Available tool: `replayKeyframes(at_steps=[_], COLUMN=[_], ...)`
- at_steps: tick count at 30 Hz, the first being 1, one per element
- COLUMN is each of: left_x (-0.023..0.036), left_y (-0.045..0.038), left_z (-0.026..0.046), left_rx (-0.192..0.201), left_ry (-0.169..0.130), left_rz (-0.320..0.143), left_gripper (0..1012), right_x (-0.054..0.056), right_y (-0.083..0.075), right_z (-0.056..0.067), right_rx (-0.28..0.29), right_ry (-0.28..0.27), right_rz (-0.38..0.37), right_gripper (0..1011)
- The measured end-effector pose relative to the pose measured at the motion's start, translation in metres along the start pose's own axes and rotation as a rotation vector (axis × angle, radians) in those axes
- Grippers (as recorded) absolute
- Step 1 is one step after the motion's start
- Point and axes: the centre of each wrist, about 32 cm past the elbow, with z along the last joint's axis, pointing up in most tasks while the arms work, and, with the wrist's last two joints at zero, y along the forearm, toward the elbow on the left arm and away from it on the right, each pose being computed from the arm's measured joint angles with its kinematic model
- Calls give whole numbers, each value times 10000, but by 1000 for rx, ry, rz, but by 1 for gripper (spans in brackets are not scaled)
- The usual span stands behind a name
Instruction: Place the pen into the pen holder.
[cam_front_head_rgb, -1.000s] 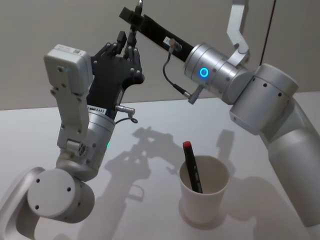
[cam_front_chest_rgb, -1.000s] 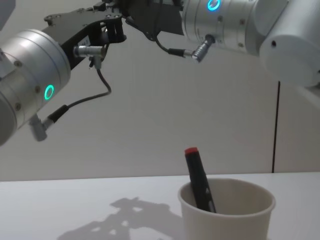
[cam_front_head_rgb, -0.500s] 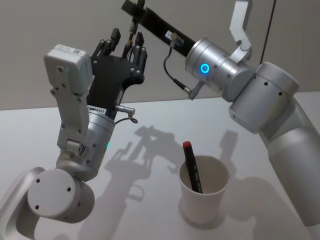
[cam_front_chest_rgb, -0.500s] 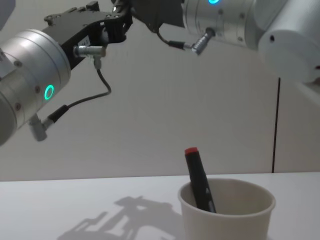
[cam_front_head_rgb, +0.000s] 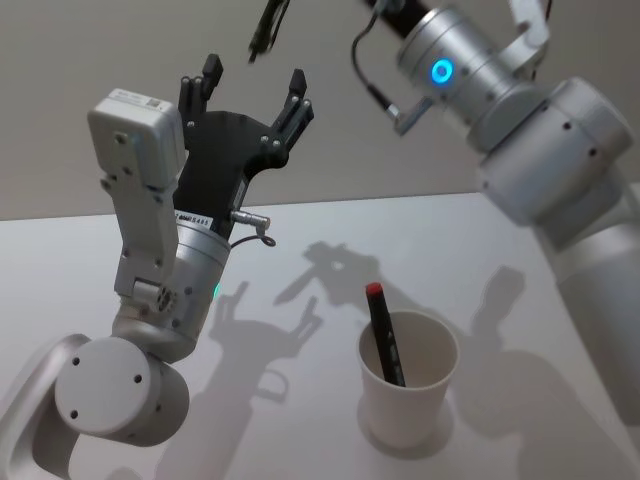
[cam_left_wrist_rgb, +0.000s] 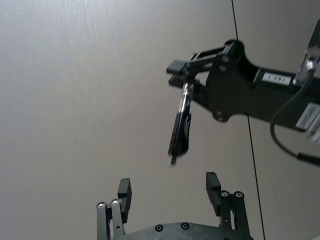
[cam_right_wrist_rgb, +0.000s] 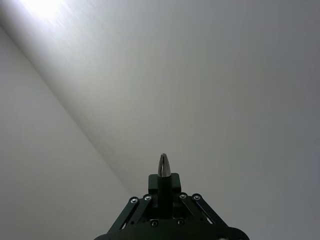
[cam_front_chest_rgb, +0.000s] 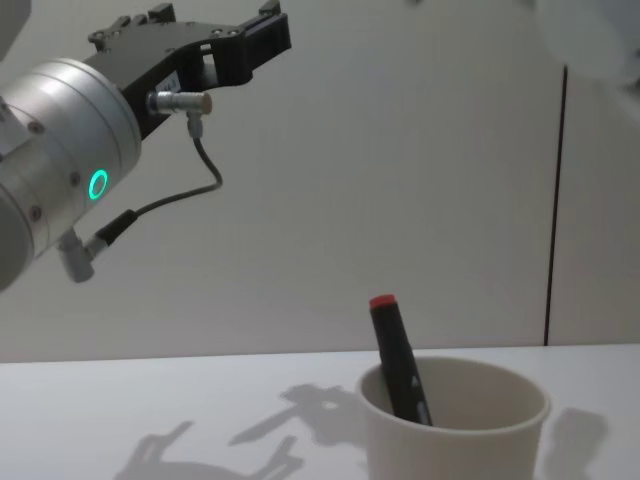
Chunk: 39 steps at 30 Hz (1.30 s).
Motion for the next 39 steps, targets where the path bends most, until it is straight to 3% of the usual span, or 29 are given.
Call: replayKeyframes(at_steps=[2,4,11,18,21,22,28,29,35,37,38,39], left_x=[0,0,12,104,202,202,449,449,715,851,851,901], left_y=[0,0,0,0,1,1,11,11,35,49,49,54], left_z=[0,0,4,61,122,122,292,292,474,574,574,615], left_rx=[0,0,-1,-18,-26,-26,-33,-33,-26,-24,-24,-23], left_ry=[0,0,-7,-56,-98,-98,-190,-190,-285,-331,-331,-348], left_rz=[0,0,2,33,57,57,106,106,155,177,177,186], left_gripper=[965,991,1001,1001,1001,1001,1001,1001,1001,1001,1001,1001], right_x=[-31,-47,-107,-122,-119,-118,-105,-103,-87,-87,-87,-87], right_y=[-1,-5,-69,-177,-233,-246,-383,-399,-550,-603,-622,-640], right_z=[79,124,312,399,413,416,405,400,330,292,278,265], right_rx=[30,47,99,110,108,107,89,86,57,46,42,38], right_ry=[-16,-30,-122,-221,-263,-274,-366,-377,-468,-503,-514,-526], right_rz=[6,6,-22,-79,-110,-117,-193,-202,-277,-303,-311,-318], right_gripper=[125,126,125,125,125,125,125,125,125,125,125,126])
